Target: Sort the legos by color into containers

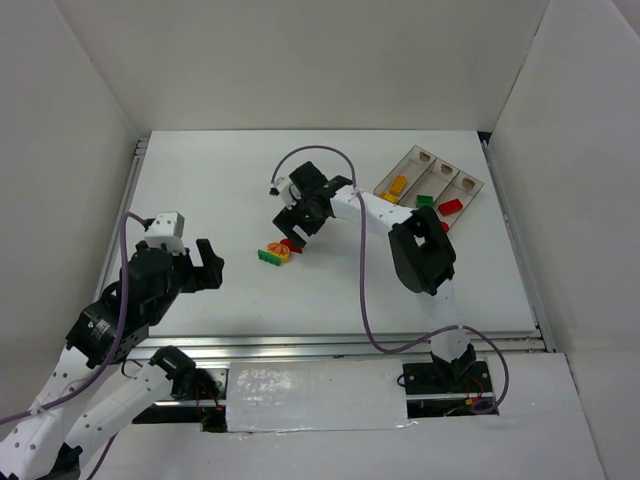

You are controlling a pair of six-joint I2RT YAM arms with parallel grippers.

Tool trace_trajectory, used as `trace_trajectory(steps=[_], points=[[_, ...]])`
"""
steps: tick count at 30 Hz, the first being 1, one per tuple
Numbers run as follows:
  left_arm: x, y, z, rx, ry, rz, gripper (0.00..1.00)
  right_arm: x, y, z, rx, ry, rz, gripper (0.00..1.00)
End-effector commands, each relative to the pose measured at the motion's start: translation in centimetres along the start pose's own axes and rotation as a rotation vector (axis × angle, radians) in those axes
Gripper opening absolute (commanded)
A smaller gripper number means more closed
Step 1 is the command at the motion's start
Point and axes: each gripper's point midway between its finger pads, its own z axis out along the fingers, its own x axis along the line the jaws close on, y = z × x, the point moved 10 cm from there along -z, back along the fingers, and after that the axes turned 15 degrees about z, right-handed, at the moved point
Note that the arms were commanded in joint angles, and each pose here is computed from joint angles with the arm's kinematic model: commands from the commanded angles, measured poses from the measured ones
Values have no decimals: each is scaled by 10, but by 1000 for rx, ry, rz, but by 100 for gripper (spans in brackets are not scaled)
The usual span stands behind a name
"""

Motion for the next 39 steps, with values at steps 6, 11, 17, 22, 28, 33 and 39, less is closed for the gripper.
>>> trace_trajectory(steps=[6, 11, 17, 22, 28, 33, 39], points=[[-1, 8, -1, -55, -29, 5, 100, 10, 8, 15, 74, -5, -156, 95], [-1, 8, -3, -67, -32, 1, 100, 12, 12, 30, 105, -1, -180, 93], [-1, 8, -3, -69, -42, 5, 100, 14, 12, 40, 118, -22, -199, 90], [-1, 8, -4, -74, -42, 4, 99, 15, 15, 38, 111, -37, -194, 51], [-2, 8, -3, -71, -51, 8, 100, 20, 15, 27, 54, -2, -184, 25], [-4, 10, 0, -53, -60, 14, 100, 27, 21, -14, -48, -20, -57, 16], [-32, 34, 10, -61, -242, -163, 100, 55, -6, -98, -361, 124, 125, 9]])
